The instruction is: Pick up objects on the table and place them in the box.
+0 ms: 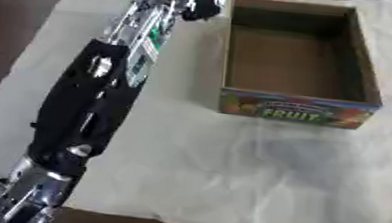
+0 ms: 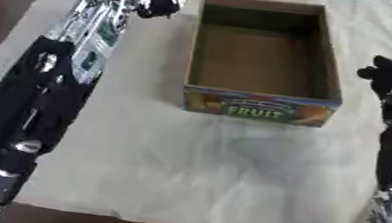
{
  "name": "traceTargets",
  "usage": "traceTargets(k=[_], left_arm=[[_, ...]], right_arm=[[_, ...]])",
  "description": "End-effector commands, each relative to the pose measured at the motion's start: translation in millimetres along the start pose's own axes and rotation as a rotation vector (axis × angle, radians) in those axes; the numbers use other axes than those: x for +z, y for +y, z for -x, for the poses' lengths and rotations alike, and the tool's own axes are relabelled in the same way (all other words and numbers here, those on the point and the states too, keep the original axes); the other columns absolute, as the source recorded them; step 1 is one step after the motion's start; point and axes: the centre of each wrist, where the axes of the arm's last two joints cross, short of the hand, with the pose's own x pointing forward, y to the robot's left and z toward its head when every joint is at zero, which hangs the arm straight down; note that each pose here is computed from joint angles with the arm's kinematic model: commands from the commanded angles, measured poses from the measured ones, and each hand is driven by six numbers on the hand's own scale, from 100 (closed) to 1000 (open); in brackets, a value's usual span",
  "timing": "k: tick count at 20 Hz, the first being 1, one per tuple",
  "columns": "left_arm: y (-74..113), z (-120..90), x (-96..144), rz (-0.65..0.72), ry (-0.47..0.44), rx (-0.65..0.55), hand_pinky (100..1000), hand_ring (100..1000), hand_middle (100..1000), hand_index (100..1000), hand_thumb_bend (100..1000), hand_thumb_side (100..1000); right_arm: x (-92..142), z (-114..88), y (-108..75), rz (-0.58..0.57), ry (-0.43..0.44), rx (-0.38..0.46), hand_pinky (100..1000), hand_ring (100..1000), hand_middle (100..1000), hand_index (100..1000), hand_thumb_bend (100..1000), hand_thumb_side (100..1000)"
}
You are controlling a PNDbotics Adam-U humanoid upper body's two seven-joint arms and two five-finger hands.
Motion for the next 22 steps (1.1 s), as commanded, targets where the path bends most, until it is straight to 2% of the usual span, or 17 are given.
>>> traceTargets(k=[1,8,15,22], left_arm=[[8.7,-13.6,-7.8,-0.082,-0.047,-0.021,379,415,502,718,100,258],[-0.1,-30.1,-8.9,-0.120,-0.149,-0.042,390,424,506,731,100,260],[-19.8,-38.8,-5.2,-0.035,-0.293,-0.081,458,433,524,748,100,223],[-48.3,-33.4,1.7,0.070,-0.287,-0.166,472,450,517,753,100,201]], right_arm=[[-4.9,-8.3,2.0,-0.010,-0.035,-0.020,955,877,670,823,100,957],[-9.0,-11.6,7.7,-0.031,-0.046,-0.054,956,878,670,822,100,953],[-8.9,-11.8,9.3,-0.034,-0.041,-0.066,955,875,670,821,100,953],[-8.7,-12.1,12.2,-0.040,-0.038,-0.080,956,872,670,821,100,951]])
